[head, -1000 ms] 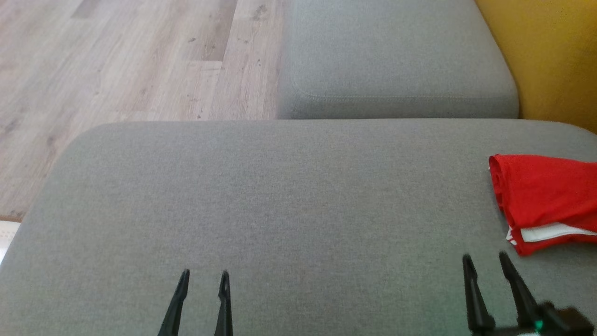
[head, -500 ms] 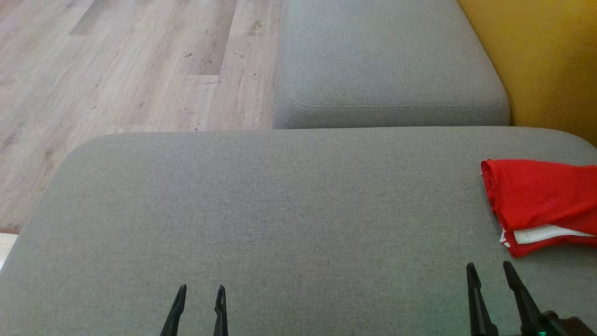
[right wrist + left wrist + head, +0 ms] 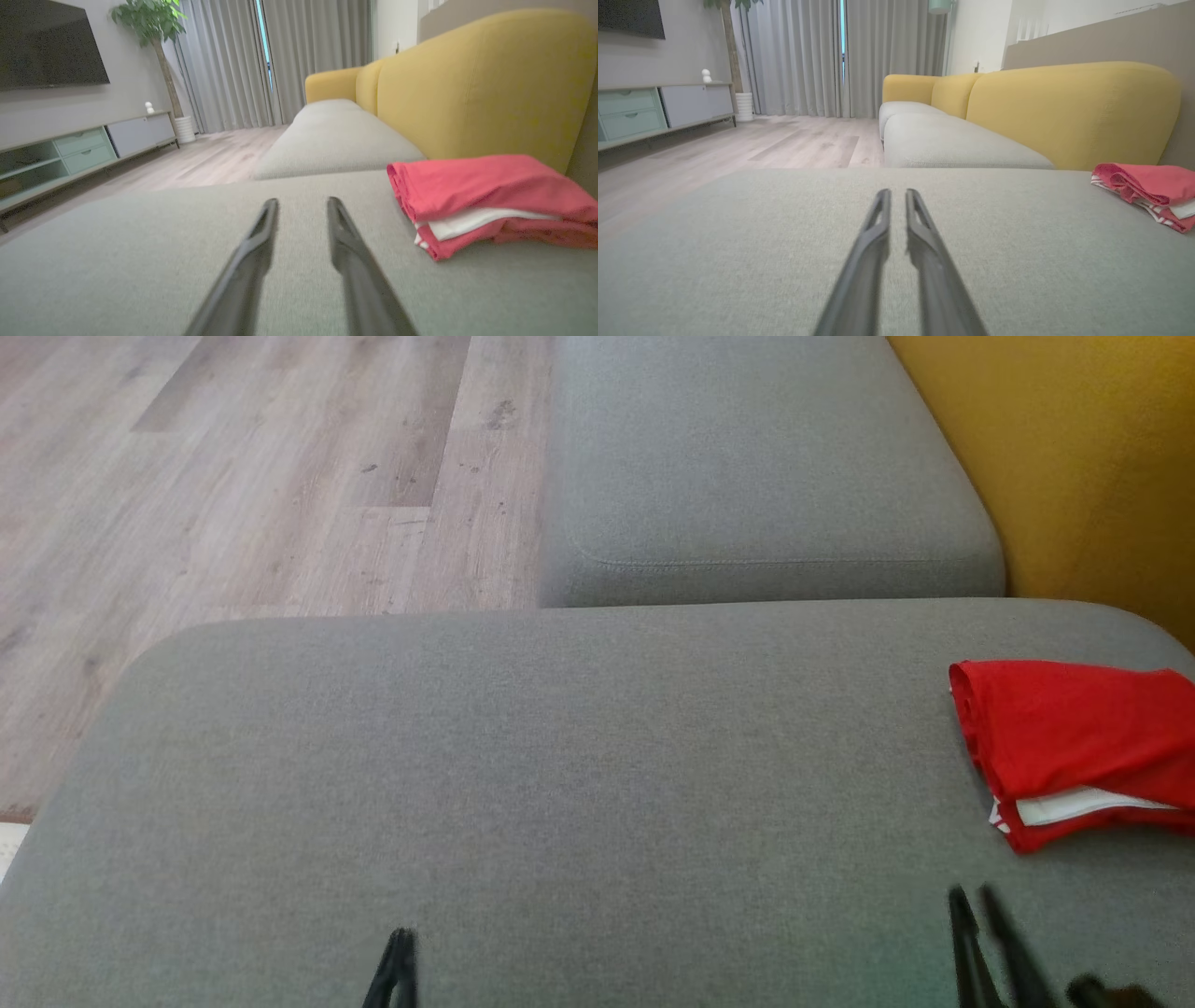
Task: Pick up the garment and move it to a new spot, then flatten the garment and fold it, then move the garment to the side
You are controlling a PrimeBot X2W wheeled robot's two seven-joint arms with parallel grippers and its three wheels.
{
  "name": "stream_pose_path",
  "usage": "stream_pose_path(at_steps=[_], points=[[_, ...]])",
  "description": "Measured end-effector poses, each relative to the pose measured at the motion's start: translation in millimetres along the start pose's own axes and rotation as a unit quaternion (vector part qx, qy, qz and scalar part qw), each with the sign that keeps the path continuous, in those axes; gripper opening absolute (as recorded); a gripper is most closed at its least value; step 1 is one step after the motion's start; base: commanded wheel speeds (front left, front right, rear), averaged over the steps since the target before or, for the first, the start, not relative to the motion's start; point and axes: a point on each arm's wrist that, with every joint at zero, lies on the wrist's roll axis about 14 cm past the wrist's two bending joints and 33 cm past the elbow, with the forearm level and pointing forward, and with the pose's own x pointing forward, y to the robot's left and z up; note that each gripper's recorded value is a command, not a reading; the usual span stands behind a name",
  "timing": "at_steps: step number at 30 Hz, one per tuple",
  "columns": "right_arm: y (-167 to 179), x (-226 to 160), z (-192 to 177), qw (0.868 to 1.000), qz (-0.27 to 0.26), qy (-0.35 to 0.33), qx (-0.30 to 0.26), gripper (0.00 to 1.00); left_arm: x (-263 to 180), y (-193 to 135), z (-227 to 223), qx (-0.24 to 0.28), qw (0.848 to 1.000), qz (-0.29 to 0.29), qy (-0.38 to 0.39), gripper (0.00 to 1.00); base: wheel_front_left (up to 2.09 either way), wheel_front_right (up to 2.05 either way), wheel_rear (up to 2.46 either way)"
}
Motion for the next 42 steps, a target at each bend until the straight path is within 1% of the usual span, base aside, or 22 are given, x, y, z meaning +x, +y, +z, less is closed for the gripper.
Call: stream_pose_path(at_steps=[5,7,16,24,30,35,42], points=[[-4,-15,-34,0.998,-0.009,0.057,0.006,0.0,-4,6,-16,0.003,1.0,0.008,0.027,0.0,0.0,0.0,0.0],[-6,-18,-38,0.998,-0.015,0.064,0.017,0.0,-4,8,-18,-0.008,0.999,0.011,0.032,0.0,0.0,0.0,0.0],[-11,-17,-42,0.994,-0.035,0.069,0.071,0.0,-4,13,-31,-0.061,0.996,0.023,0.062,0.0,0.0,0.0,0.0],[-15,-7,-38,0.99,-0.047,0.064,0.116,0.0,-2,18,-39,-0.107,0.99,0.035,0.081,0.0,0.0,0.0,0.0],[-19,-6,-41,0.985,-0.06,0.068,0.15,0.0,6,20,-38,-0.141,0.986,0.04,0.083,0.0,0.0,0.0,0.0],[-22,2,-36,0.98,-0.066,0.06,0.177,0.0,10,22,-39,-0.17,0.981,0.044,0.088,0.0,0.0,0.0,0.0],[-28,3,-40,0.971,-0.082,0.063,0.216,0.0,17,29,-38,-0.209,0.972,0.055,0.089,0.0,0.0,0.0,0.0]])
